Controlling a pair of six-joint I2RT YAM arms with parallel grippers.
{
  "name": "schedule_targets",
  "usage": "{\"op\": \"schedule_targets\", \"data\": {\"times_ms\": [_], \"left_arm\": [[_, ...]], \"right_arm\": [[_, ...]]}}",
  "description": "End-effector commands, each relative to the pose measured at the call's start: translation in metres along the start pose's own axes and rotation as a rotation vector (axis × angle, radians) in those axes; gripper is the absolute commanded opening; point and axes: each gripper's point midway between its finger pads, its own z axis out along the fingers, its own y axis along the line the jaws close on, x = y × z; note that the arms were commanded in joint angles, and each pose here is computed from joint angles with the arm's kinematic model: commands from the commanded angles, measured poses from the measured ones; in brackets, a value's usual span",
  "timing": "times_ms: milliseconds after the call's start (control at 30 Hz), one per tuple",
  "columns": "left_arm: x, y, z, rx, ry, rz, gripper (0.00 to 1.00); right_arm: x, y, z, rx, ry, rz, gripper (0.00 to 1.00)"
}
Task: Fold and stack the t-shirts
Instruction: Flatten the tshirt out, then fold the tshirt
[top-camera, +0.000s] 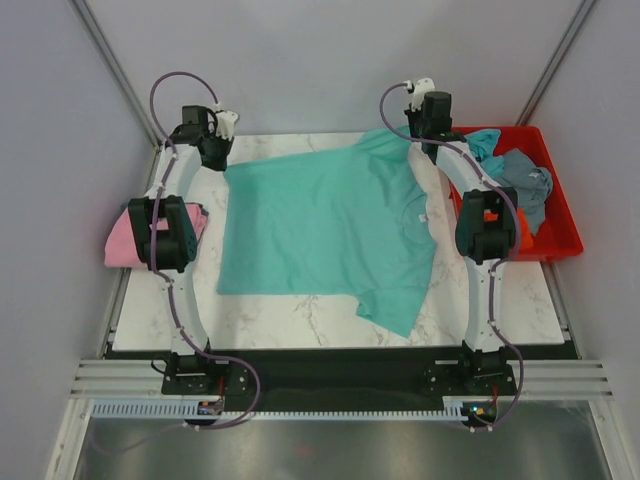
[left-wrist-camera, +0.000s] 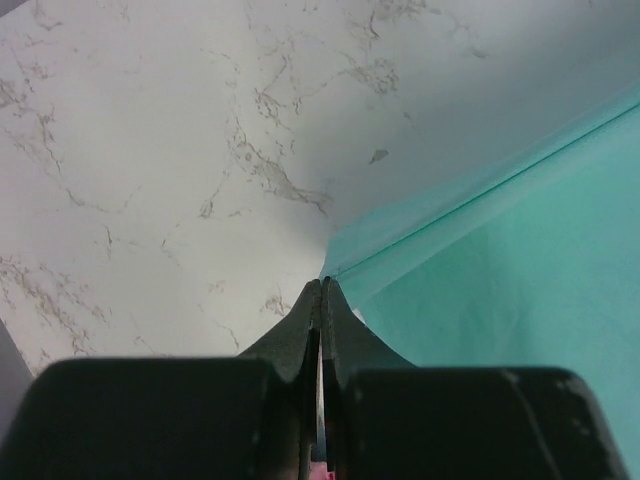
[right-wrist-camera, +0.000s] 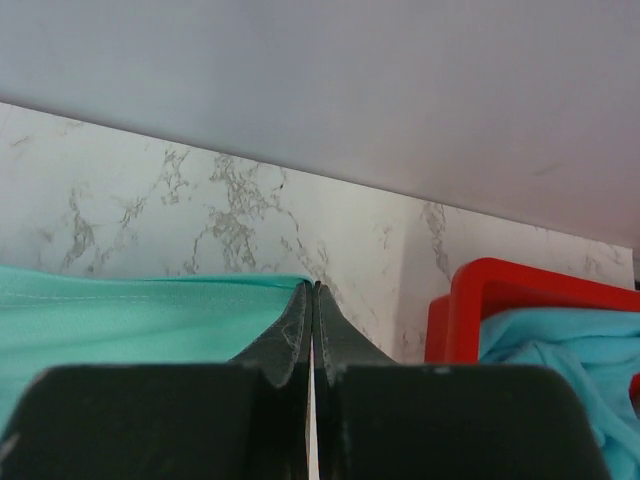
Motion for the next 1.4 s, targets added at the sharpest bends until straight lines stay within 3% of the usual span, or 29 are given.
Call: {"op": "schedule_targets", "data": {"times_ms": [0,267,533,567,633,900,1367], "left_arm": [[-0.016,0.024,0.012,-0.094,-0.019,0.017,0.02],[-0.041,0.027,0.023,-0.138,-0.055,0.048,0.02],[-0.074,0.019,-0.029,-0.113,-0.158,0.021,0.02],[-0.072,-0.004,-0.025,-0.07,-0.147,0.041,0.02],[-0.073,-0.008,-0.039,-0.066,-0.156,0.052,0.02],[-0.041,-0.032,-0.065,-0.005,-0.106,0.013,0.02],[0.032,-0.077,-0.098,0.077,-0.002,-0.087,0.02]], "right_arm": [[-0.004,-0.011,0.019,0.06,-0.043,0.017,0.0],[0.005,-0.005,0.034,0.051,-0.041,0.001,0.0],[-0.019,-0.011,-0.007,0.036,-0.039,0.008,0.0],[-0.021,-0.009,-0.012,0.028,-0.038,0.011,0.0],[-0.022,-0.008,-0.024,0.015,-0.029,0.025,0.0],[-0.023,-0.003,-0.078,-0.038,0.008,0.027,0.0],[0.026,0.016,-0.153,-0.121,0.128,0.064,0.0]]}}
